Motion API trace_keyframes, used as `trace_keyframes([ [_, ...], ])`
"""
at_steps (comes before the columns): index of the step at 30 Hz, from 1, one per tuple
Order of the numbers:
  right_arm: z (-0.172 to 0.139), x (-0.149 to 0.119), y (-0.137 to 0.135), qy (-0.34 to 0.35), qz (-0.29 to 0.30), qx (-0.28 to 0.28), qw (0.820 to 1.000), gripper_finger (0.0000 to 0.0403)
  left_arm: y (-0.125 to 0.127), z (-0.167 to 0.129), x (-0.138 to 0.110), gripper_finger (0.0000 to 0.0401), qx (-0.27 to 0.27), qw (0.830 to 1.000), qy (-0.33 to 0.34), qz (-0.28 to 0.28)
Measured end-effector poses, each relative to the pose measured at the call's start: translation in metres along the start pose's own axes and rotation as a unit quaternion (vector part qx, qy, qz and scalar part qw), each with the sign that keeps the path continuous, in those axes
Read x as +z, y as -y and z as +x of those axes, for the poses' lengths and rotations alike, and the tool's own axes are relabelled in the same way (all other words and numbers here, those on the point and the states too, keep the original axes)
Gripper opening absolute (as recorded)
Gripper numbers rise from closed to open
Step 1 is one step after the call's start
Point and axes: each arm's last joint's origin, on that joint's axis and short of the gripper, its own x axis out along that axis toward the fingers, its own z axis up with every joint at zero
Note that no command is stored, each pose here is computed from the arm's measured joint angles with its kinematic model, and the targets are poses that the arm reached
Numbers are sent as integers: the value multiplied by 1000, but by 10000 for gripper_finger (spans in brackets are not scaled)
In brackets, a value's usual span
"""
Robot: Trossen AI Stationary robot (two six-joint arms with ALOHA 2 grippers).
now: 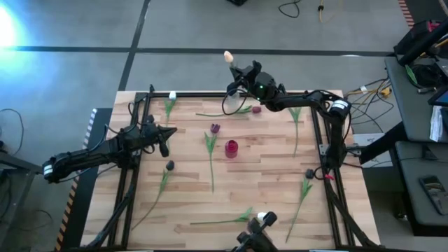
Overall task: Sort flowers into vase by color
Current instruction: Put the left pink flower into the transparent vase
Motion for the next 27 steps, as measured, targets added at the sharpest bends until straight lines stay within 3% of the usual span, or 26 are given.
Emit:
trace_keyframes([
  [13,0,-10,-1,-51,-10,4,999,154,0,0,0,0,0,1000,0,0],
  [27,0,-10,-1,-56,-10,4,998,174,0,0,0,0,0,1000,0,0],
])
